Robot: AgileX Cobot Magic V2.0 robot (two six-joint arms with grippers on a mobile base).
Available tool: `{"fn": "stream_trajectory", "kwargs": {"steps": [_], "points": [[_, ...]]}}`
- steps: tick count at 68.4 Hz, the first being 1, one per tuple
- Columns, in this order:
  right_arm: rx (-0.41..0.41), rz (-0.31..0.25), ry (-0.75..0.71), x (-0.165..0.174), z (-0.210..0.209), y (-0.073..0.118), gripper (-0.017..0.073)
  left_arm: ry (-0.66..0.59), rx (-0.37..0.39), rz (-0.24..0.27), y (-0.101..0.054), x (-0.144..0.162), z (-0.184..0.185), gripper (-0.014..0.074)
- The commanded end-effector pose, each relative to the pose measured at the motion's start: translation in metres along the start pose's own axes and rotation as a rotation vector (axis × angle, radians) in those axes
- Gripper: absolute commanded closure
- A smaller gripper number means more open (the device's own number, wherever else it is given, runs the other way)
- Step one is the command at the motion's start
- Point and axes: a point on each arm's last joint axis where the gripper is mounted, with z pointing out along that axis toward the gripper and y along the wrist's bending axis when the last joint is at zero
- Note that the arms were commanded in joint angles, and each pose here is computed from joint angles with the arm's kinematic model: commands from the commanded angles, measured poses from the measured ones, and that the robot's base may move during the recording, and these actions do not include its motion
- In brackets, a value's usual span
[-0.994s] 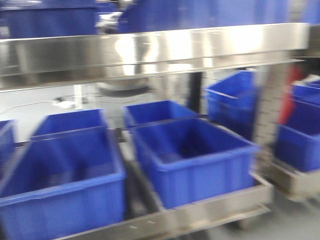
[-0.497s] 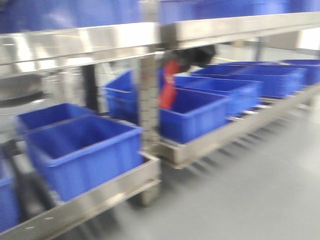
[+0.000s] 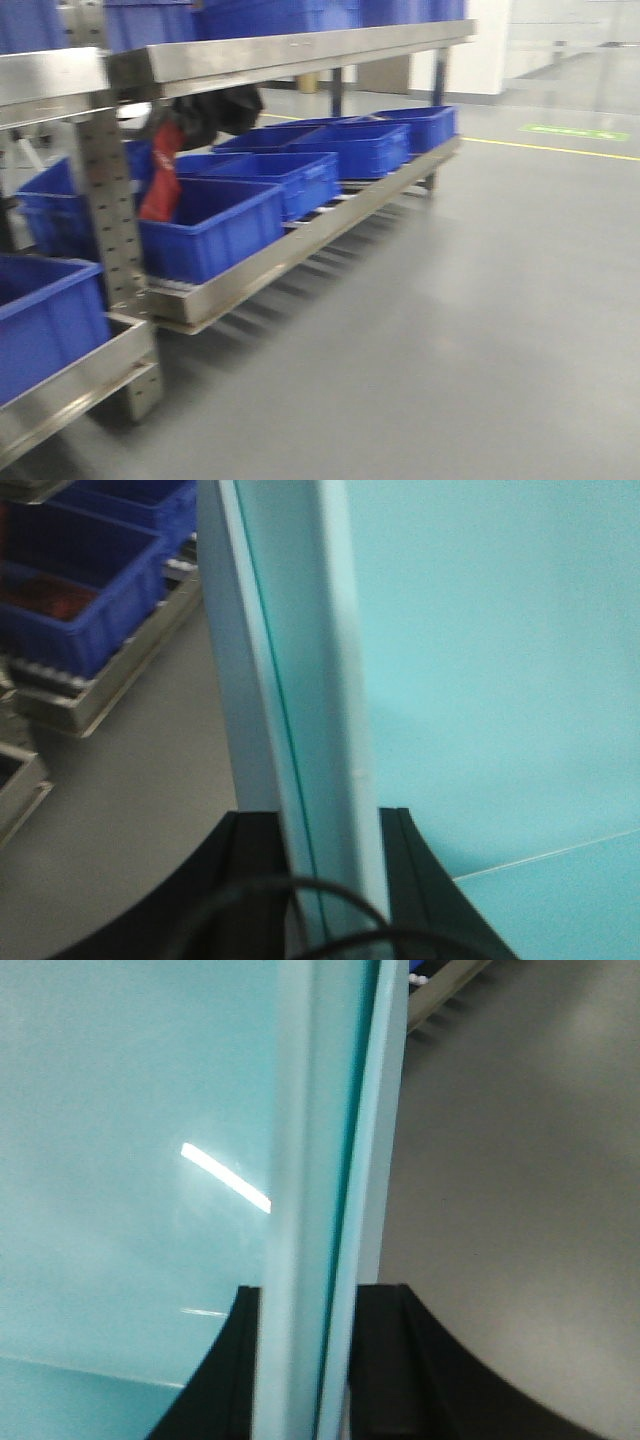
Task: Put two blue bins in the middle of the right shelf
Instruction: 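Turn and drive the base away carrying the teal bin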
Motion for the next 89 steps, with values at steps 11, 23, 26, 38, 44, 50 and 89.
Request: {"fn": "stream_trajectory", "kwargs": {"steps": [11, 23, 26, 38, 44, 50, 89], "points": [[-0.042, 0.008, -0.117, -0.0117, -0.0086, 0.0044, 0.0715, -0.101, 0.063, -0.018, -0.0078, -0.0112, -0.0105, 0.0704], [-0.042, 0.008, -0.117, -0.0117, -0.0086, 0.0044, 0.0715, -0.101, 0.063, -0.018, -0.0078, -0.0112, -0.0105, 0.0704], [-0.042, 0.008, -0.117, -0.0117, -0.0086, 0.0044, 0.0715, -0.101, 0.063, -0.018, -0.0078, -0.0112, -0.0105, 0.0704], [-0.042, 0.008, -0.117, -0.0117, -0.0086, 0.0044, 0.0715, -0.101, 0.063, -0.018, -0.0078, -0.0112, -0.0105, 0.0704], [-0.042, 0.008, -0.117, -0.0117, -0.0086, 0.0044, 0.0715, -0.101, 0.063, -0.018, -0.0078, -0.0112, -0.0105, 0.0704], [-0.042, 0.008, -0.117, -0.0117, -0.0086, 0.0044, 0.0715, -0.101, 0.063, -0.018, -0.0078, -0.0112, -0.0105, 0.0704], [-0.042, 0.008, -0.117, -0.0117, -0.0086, 0.0044, 0.0715, -0.101, 0.063, -0.018, -0.0078, -0.0112, -0.0105, 0.0704]]}}
